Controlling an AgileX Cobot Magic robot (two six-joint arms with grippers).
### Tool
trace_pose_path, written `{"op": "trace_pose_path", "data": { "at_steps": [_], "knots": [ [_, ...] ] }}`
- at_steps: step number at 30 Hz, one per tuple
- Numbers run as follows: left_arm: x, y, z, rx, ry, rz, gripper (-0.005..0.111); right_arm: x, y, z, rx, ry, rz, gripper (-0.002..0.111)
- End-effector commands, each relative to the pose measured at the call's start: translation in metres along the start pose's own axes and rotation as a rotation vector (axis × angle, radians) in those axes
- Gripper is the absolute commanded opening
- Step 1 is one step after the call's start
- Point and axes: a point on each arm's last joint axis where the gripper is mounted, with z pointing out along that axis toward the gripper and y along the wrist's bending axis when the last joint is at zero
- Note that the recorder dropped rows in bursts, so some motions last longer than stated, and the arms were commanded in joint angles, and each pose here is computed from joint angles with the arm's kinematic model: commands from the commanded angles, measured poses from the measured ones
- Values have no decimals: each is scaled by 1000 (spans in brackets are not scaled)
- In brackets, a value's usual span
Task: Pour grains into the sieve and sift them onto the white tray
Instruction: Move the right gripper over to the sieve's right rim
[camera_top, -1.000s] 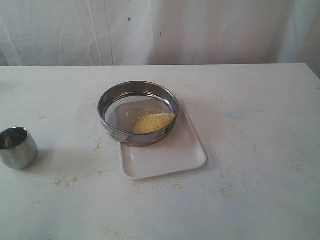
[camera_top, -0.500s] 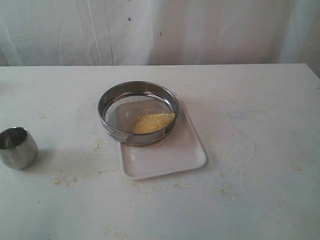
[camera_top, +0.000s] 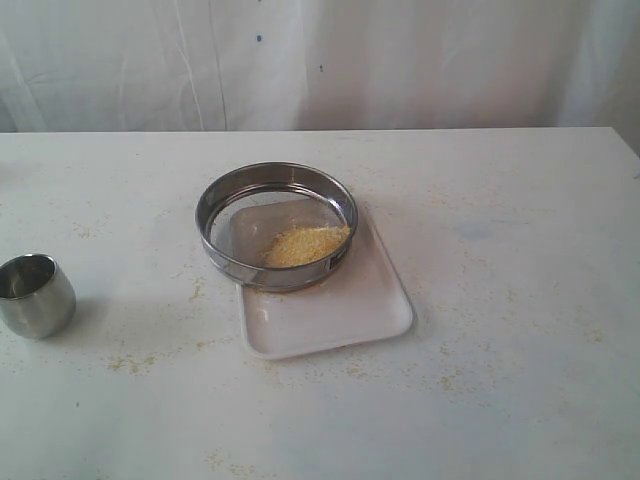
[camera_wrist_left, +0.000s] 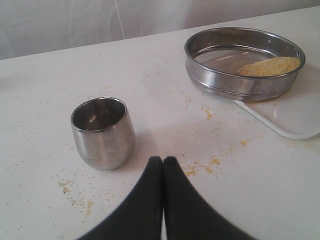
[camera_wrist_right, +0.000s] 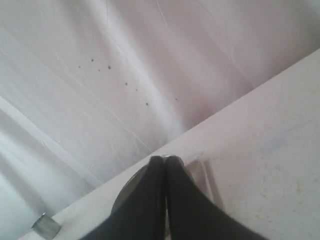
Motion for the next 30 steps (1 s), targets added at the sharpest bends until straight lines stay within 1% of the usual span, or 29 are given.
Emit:
{"op": "trace_pose_path", "data": {
  "at_steps": [1, 3, 4, 6, 8, 9, 10, 11, 12, 13, 14, 15, 16, 17, 18, 19, 22, 24, 26, 30],
  "knots": [
    [1, 0, 0, 2, -4, -5, 0, -32, 32, -11, -55, 63, -125, 0],
    [1, 0, 0, 2, -4, -5, 0, -46, 48, -14, -60, 180, -259, 0],
    [1, 0, 0, 2, -4, -5, 0, -48, 53, -13, -53, 275, -308, 0],
    [1, 0, 0, 2, -4, -5, 0, -56, 67, -6, -57, 448, -361, 0],
    [1, 0, 0, 2, -4, -5, 0, -63, 80, 5, -72, 554, -406, 0],
    [1, 0, 0, 2, -4, -5, 0, -65, 85, 17, -74, 632, -444, 0],
    [1, 0, 0, 2, -4, -5, 0, -70, 92, 26, -79, 663, -469, 0],
    [1, 0, 0, 2, -4, -5, 0, -76, 102, 52, -74, 754, -528, 0],
    [1, 0, 0, 2, -4, -5, 0, -78, 106, 64, -73, 791, -550, 1],
    [1, 0, 0, 2, -4, -5, 0, -80, 113, 96, -77, 873, -606, 6],
    [1, 0, 0, 2, -4, -5, 0, -77, 114, 113, -72, 921, -621, 11],
    [1, 0, 0, 2, -4, -5, 0, -72, 117, 150, -75, 992, -659, 22],
    [1, 0, 0, 2, -4, -5, 0, -71, 119, 166, -77, 1004, -672, 27],
    [1, 0, 0, 2, -4, -5, 0, -63, 118, 203, -77, 1040, -707, 42],
    [1, 0, 0, 2, -4, -5, 0, -59, 117, 218, -79, 1044, -716, 47],
    [1, 0, 0, 2, -4, -5, 0, -46, 113, 253, -78, 1062, -730, 57],
    [1, 0, 0, 2, -4, -5, 0, -4, 92, 324, -58, 1128, -728, 58],
    [1, 0, 0, 2, -4, -5, 0, 22, 77, 358, -46, 1144, -718, 58],
    [1, 0, 0, 2, -4, -5, 0, 43, 65, 387, -36, 1147, -710, 58],
    [1, 0, 0, 2, -4, -5, 0, 64, 55, 417, -29, 1148, -696, 58]
  ]
}}
